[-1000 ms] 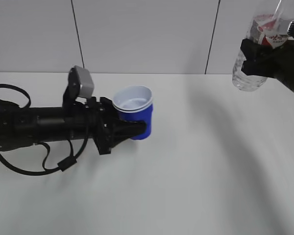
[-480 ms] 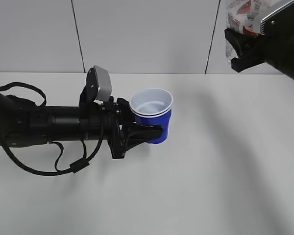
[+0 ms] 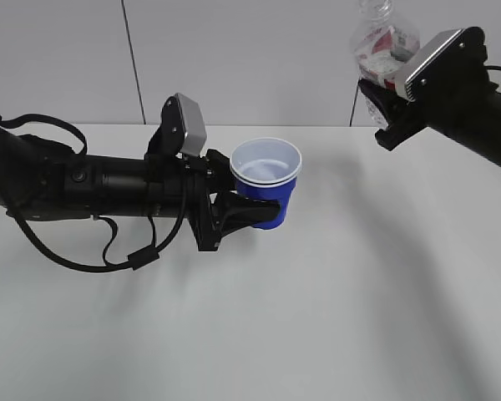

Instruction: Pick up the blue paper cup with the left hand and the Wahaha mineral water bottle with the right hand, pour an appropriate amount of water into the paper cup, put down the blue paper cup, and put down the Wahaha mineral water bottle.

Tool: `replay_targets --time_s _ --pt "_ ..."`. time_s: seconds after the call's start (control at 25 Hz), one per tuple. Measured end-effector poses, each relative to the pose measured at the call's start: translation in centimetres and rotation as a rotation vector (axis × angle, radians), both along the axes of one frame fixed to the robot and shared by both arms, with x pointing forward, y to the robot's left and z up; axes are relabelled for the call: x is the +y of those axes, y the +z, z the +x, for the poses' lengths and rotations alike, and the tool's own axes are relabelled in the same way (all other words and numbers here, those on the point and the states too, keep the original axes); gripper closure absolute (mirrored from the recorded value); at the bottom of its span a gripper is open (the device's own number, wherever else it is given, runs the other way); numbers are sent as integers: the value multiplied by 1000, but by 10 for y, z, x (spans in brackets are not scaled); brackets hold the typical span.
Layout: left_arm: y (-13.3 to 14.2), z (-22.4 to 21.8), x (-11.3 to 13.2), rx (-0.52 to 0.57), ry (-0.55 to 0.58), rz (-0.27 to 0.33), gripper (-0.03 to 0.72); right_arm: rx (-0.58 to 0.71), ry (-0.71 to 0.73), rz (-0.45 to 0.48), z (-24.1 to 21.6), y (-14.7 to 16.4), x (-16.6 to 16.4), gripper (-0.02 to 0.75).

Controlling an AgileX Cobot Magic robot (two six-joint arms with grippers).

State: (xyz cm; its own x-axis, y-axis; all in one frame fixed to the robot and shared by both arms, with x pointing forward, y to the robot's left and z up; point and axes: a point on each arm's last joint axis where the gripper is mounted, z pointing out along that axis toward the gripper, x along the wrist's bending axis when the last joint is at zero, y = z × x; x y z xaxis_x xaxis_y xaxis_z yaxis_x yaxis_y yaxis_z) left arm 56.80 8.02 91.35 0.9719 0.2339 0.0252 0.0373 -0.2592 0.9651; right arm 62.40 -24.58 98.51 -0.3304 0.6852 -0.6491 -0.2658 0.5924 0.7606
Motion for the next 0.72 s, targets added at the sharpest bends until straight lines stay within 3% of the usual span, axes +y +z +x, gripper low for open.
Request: replay_targets --time_s 0.72 --pt "3 -4 -5 96 -12 -58 263 -169 137 -288 1 -17 11 304"
